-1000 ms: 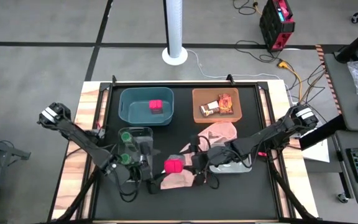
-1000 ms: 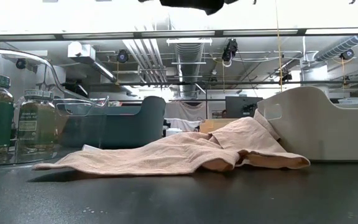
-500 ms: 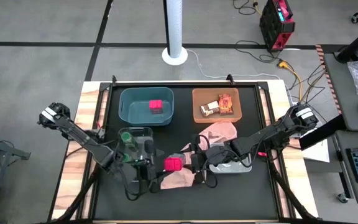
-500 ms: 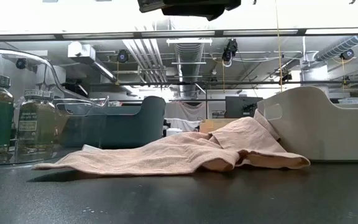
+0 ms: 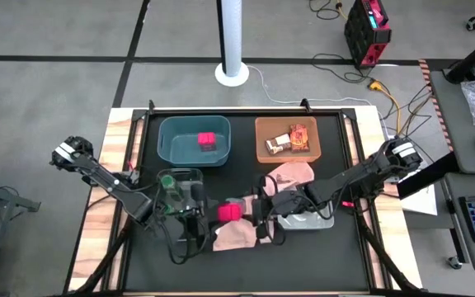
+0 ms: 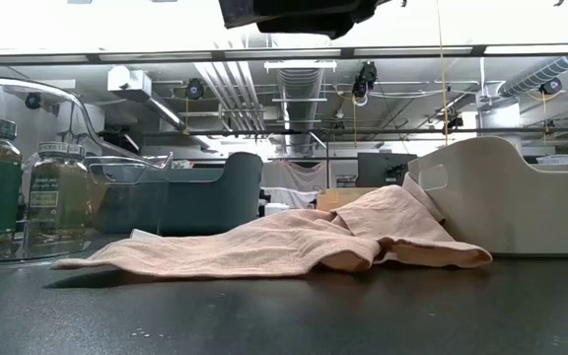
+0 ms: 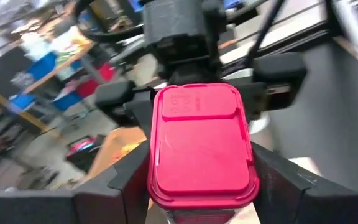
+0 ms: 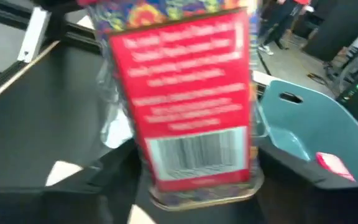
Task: Sort spices by type
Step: Put the red seasoning can into the blue bin, then return to Home Position
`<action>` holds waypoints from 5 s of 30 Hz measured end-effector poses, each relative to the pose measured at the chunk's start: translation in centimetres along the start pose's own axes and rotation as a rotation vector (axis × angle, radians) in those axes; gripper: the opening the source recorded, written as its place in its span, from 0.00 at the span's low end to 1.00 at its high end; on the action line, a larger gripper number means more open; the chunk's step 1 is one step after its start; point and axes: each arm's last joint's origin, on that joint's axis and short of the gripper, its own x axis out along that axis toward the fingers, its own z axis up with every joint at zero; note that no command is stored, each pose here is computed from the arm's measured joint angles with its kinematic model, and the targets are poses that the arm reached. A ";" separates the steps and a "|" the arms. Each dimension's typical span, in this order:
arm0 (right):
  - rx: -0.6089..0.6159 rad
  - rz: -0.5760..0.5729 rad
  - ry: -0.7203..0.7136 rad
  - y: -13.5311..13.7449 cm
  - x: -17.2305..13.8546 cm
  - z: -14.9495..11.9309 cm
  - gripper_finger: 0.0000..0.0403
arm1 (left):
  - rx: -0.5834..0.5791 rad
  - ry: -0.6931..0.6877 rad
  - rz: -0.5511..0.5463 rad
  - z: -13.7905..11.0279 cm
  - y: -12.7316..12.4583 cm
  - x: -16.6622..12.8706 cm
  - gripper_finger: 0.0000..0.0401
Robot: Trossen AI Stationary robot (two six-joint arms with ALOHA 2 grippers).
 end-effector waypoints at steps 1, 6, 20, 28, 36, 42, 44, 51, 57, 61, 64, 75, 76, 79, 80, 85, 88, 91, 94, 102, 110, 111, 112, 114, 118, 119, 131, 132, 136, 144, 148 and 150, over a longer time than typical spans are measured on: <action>0.003 -0.006 -0.002 -0.1 0.0 0.0 0.67 | 0.000 0.006 0.023 0.0 0.1 0.1 0.49; 0.025 -0.115 0.007 -1.0 -1.0 0.7 0.86 | 0.005 0.055 0.154 -0.4 0.8 0.3 0.49; 0.205 -0.341 0.166 -3.0 -3.9 -0.4 0.90 | -0.551 0.504 0.834 -9.4 13.1 -0.8 0.49; 0.233 -0.346 0.214 -2.7 -3.4 -2.3 0.90 | -0.654 0.640 0.936 -13.0 15.1 -0.7 0.49; 0.235 -0.346 0.229 -2.5 -3.4 -3.0 0.90 | -0.757 0.633 0.932 -14.6 15.0 -1.7 0.49; 0.229 -0.347 0.239 -2.5 -3.4 -3.4 0.90 | -0.883 0.559 0.915 -16.5 14.8 -2.4 0.49; 0.228 -0.349 0.241 -2.6 -3.4 -3.4 0.90 | -0.920 0.512 0.896 -17.0 14.6 -2.1 0.49; 0.231 -0.354 0.242 -2.8 -3.4 -3.5 0.90 | -0.929 0.515 0.856 -18.3 13.9 -0.8 0.49; 0.233 -0.355 0.239 -2.8 -3.4 -3.5 0.90 | -0.878 0.582 0.851 -17.8 13.9 1.0 0.49; 0.233 -0.355 0.239 -2.8 -3.4 -3.5 0.90 | -0.859 0.654 0.873 -18.4 13.8 2.0 0.49; 0.235 -0.355 0.241 -2.8 -3.4 -3.5 0.90 | -0.861 0.678 0.892 -19.0 13.6 2.4 0.49; 0.236 -0.355 0.245 -2.7 -3.4 -3.6 0.90 | -0.871 0.688 0.909 -19.6 13.3 2.4 0.49; 0.237 -0.355 0.245 -2.7 -3.4 -3.6 0.90 | -0.871 0.688 0.909 -19.6 13.3 2.4 0.49; 0.243 -0.355 0.244 -2.7 -3.4 -3.6 0.90 | -0.871 0.689 0.910 -19.6 13.3 2.4 0.50; 0.245 -0.356 0.244 -2.7 -3.4 -3.6 0.90 | -0.871 0.689 0.910 -19.6 13.3 2.4 0.53; 0.247 -0.355 0.244 -2.7 -3.4 -3.6 0.90 | -0.858 0.684 0.916 -19.6 13.4 2.4 0.73; 0.248 -0.355 0.244 -2.7 -3.4 -3.6 0.90 | -0.857 0.685 0.916 -19.6 13.4 2.4 0.77; 0.248 -0.355 0.244 -2.7 -3.4 -3.6 0.90 | -0.840 0.692 0.908 -19.6 13.4 2.4 0.77; 0.248 -0.355 0.244 -2.7 -3.4 -3.6 0.90 | -0.832 0.691 0.901 -19.4 13.5 2.5 0.76; 0.258 -0.356 0.242 -2.7 -3.4 -3.6 0.90 | -0.773 0.715 0.842 -16.9 14.3 2.7 0.74; 0.181 -0.276 0.213 -2.0 -3.4 -3.2 0.90 | -0.516 0.625 0.580 -9.9 10.9 1.0 0.71; 0.162 -0.245 0.184 -1.8 -3.3 -3.1 0.90 | -0.457 0.591 0.518 -9.0 9.8 0.6 0.71; 0.137 -0.209 0.147 -1.7 -3.3 -2.9 0.90 | -0.389 0.549 0.454 -8.2 8.6 0.1 0.71; 0.079 -0.132 0.049 -1.5 -3.1 -2.4 0.90 | -0.278 0.441 0.352 -6.7 6.0 -1.0 0.71; -0.018 -0.008 -0.055 -1.2 -3.1 -1.8 0.90 | -0.163 0.273 0.263 -4.7 2.1 -3.6 0.71; -0.030 0.010 -0.053 -1.2 -3.1 -1.9 0.90 | -0.141 0.251 0.247 -4.5 1.4 -4.2 0.71; -0.122 0.411 -0.314 -3.7 -2.6 -1.7 0.90 | -0.034 0.203 0.501 -5.8 -0.8 -0.9 0.71; -0.119 0.448 -0.329 -4.3 -2.5 -1.9 0.90 | -0.041 0.237 0.467 -6.1 -0.7 0.1 0.71; -0.062 0.426 -0.316 -6.8 -2.1 -2.5 0.90 | -0.095 0.221 0.055 -5.0 -0.9 3.7 0.71; -0.087 0.401 -0.294 -7.8 -2.6 -4.0 0.90 | 0.059 -0.026 -0.271 -5.9 2.8 5.4 0.68; -0.101 0.366 -0.351 -8.3 -3.2 -4.6 0.90 | -0.032 -0.147 -0.280 -8.5 6.5 3.8 0.65; -0.084 0.328 -0.386 -9.0 -3.3 -4.7 0.90 | -0.111 -0.179 -0.211 -9.9 8.3 2.7 0.65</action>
